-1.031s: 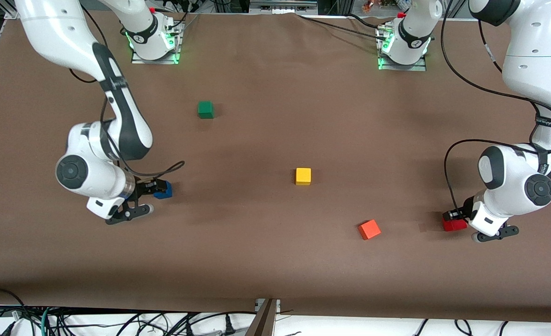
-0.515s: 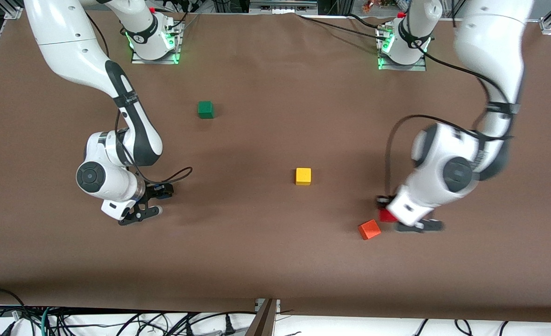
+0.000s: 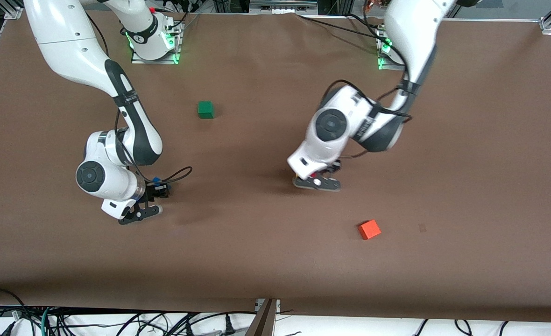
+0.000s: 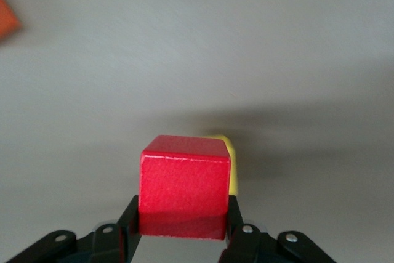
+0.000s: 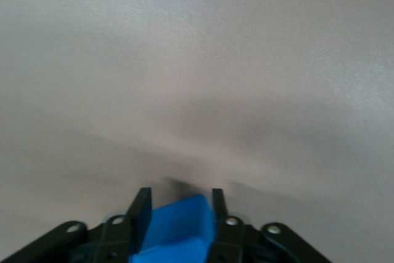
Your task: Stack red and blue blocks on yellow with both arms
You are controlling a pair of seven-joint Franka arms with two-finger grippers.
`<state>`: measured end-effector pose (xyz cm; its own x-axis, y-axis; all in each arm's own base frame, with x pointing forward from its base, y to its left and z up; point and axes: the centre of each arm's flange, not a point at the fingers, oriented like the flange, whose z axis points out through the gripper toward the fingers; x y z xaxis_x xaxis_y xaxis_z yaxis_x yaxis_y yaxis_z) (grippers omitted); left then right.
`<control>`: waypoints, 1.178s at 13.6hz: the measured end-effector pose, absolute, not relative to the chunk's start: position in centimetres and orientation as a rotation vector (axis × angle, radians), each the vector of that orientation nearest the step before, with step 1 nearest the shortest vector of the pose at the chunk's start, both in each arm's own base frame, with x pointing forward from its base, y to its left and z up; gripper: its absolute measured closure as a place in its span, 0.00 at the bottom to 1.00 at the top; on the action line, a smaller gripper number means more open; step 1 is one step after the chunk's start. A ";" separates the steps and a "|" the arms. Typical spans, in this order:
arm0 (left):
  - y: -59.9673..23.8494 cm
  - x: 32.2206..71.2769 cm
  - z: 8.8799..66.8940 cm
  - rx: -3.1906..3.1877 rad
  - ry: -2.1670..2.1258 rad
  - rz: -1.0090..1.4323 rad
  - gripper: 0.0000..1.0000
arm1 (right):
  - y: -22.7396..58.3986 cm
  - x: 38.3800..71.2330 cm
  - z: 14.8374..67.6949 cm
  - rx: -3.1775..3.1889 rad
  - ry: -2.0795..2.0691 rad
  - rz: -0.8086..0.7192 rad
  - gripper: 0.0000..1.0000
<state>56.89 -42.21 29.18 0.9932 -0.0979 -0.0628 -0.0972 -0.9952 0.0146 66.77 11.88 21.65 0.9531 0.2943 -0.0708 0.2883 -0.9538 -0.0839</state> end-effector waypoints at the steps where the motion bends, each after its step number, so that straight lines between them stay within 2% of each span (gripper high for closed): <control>1: -43.1 56.2 28.6 3.129 -0.168 -0.109 0.44 | 12.0 67.0 23.2 -3.013 -0.431 0.150 0.62; 8: -43.7 55.6 26.6 3.135 -0.213 -0.111 0.44 | 9.3 67.7 37.2 -2.986 -0.382 0.244 0.61; 10: -43.5 55.5 25.9 3.149 -0.228 -0.112 0.44 | 9.6 67.5 39.4 -2.988 -0.354 0.243 0.61; 12: -43.4 55.3 25.5 3.153 -0.231 -0.123 0.44 | 10.0 67.5 38.8 -2.990 -0.350 0.253 0.60; 14: -43.3 55.2 25.3 3.155 -0.232 -0.127 0.44 | 10.4 67.8 36.0 -2.994 -0.356 0.243 0.46; 16: -43.2 55.3 25.2 3.156 -0.231 -0.127 0.44 | 11.4 67.5 31.5 -2.997 -0.412 0.200 0.26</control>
